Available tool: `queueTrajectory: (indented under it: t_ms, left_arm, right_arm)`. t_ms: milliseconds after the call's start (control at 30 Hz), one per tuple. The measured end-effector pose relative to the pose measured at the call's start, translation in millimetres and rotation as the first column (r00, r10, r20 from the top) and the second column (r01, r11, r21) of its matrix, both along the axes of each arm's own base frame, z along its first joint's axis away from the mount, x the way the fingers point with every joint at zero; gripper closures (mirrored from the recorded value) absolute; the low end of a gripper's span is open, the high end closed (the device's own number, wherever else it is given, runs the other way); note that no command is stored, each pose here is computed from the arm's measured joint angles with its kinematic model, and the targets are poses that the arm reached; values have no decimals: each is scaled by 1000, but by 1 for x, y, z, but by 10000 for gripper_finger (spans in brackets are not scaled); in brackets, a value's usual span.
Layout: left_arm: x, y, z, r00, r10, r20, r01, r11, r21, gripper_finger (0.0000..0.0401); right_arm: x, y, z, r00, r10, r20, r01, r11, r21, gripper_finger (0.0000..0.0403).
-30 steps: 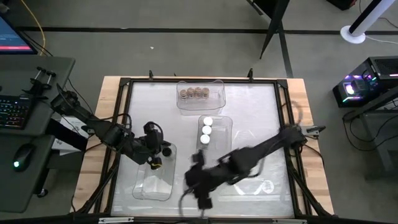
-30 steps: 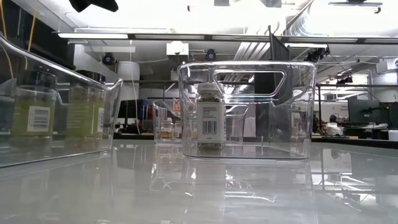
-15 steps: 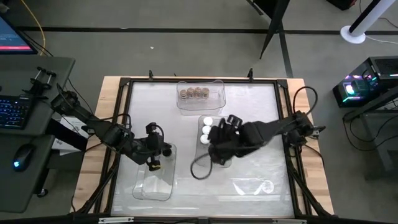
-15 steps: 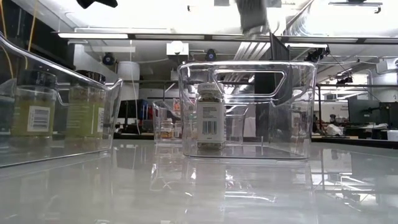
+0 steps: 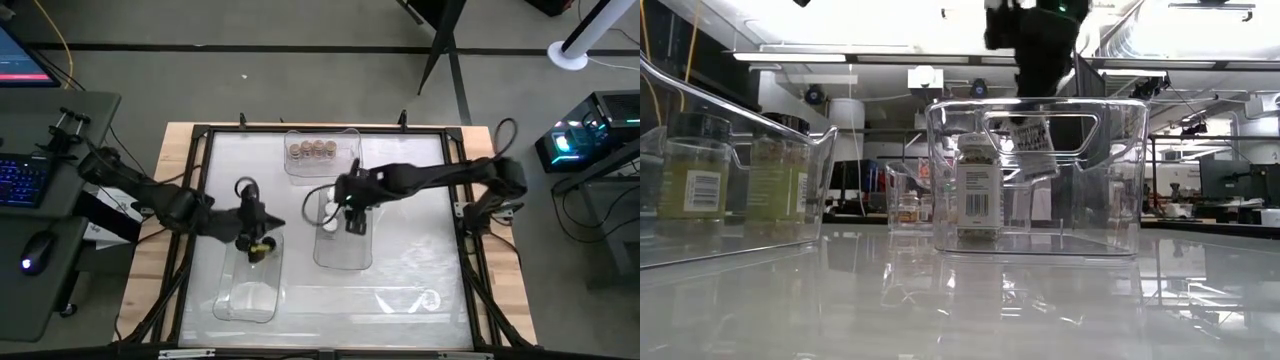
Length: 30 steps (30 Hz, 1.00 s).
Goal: Sort spices by type
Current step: Put the white seasoning bottle into the bottom right transparent bin
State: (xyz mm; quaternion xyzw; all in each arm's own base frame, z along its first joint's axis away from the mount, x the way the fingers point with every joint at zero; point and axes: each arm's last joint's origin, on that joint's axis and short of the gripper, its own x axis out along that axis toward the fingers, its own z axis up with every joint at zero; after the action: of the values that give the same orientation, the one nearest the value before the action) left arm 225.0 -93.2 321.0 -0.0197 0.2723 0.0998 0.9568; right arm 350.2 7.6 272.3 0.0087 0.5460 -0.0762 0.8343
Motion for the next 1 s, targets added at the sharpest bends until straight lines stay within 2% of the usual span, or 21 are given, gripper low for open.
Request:
queueTrajectory:
  t_ms: [167, 267, 333, 400, 500, 600, 767, 867, 1000]
  left_arm:
    - [5, 26, 17, 983, 124, 136, -115, 990, -76, 401]
    - [11, 44, 33, 942, 202, 268, -172, 976, -131, 401]
    - [15, 55, 43, 907, 217, 362, -180, 975, -133, 401]
    - [20, 66, 53, 877, 184, 445, -147, 982, -115, 401]
    - [24, 84, 65, 835, 93, 542, -59, 995, -80, 401]
    - [25, 102, 69, 813, 49, 580, -4, 997, -78, 401]
    - [24, 122, 69, 813, 25, 581, 57, 991, -124, 401]
    - [24, 126, 69, 817, 0, 577, 90, 988, -128, 401]
    - [24, 127, 68, 817, -25, 576, 119, 985, -125, 401]
  right_arm:
    - [-31, -13, -2, 984, 51, 170, -58, 998, 37, 204]
    - [-45, -16, -24, 983, 76, 165, -80, 997, 17, 204]
    - [-47, -18, -32, 973, 72, 221, -76, 997, 10, 200]
    - [-49, -20, -37, 966, 66, 250, -70, 998, 6, 193]
    - [-52, -21, -55, 973, 71, 221, -69, 997, -16, 193]
    - [-49, -25, -53, 960, 49, 276, -36, 998, -53, 200]
    - [-53, -36, -64, 966, 20, 256, -4, 998, -60, 199]
    - [-53, -42, -64, 955, 0, 298, 18, 998, -60, 193]
    - [-54, -47, -69, 957, -5, 290, 23, 998, -60, 191]
